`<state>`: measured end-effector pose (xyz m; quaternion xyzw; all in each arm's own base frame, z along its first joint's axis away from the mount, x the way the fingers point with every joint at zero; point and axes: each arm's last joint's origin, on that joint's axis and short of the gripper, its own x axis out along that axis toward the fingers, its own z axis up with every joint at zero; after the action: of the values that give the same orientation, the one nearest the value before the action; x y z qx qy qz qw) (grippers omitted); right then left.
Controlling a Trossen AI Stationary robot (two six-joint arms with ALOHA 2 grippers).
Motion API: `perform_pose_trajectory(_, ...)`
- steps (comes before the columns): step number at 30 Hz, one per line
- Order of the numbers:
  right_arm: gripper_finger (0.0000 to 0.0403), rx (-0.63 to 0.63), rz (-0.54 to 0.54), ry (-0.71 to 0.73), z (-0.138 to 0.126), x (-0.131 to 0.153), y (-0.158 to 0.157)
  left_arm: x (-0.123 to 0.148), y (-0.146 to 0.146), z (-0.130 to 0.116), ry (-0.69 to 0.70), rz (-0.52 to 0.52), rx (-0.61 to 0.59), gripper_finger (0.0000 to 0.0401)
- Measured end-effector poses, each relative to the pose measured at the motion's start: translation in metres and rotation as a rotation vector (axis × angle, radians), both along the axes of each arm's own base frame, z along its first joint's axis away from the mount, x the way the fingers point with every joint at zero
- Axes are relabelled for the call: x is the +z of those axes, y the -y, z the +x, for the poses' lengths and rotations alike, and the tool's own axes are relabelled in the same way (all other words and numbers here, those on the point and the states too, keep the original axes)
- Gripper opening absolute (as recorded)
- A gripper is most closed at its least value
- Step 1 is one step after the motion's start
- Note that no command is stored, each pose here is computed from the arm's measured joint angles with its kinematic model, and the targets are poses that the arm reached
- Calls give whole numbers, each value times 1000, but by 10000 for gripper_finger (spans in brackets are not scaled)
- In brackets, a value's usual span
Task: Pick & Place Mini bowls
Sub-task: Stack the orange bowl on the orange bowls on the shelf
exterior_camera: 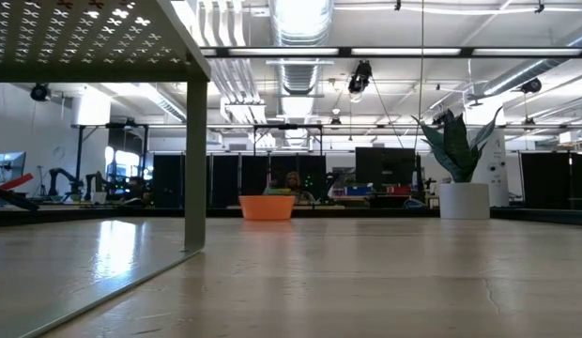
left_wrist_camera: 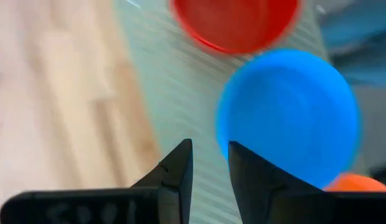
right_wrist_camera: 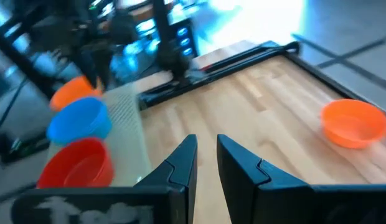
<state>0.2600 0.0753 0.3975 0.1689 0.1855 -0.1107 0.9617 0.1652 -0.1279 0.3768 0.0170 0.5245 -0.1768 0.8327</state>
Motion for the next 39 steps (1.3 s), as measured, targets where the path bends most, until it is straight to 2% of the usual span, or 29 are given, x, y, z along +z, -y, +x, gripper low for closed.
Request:
perform_pose_trajectory(4, 57, -133, 50, 34, 0, 1, 4, 10, -20, -3, 144, 114, 138, 94)
perform_pose_trajectory(7, 57, -188, 74, 46, 1, 0, 9, 15, -38, -1, 231, 205, 275, 94)
perform_pose_trajectory(12, 57, -277, 92, 41, 6, -4, 29, 18, -73, 9, 263, 269, 527, 94)
perform_pose_trajectory(18, 57, -339, 109, -12, 12, -16, 68, 12, -120, 36, 252, 268, 831, 94)
perform_pose_trajectory(23, 57, -262, 180, -87, 13, -31, 105, 5, -163, 60, 255, 149, 1098, 94)
perform_pose_trajectory(28, 57, -248, 207, -140, 8, -46, 137, -10, -191, 78, 214, 104, 1268, 94)
perform_pose_trajectory(32, 57, -276, 205, -172, 2, -55, 156, -24, -206, 96, 197, 86, 1352, 94)
perform_pose_trajectory(39, 57, -315, 208, -175, -1, -58, 168, -59, -233, 125, 125, 57, 1522, 94)
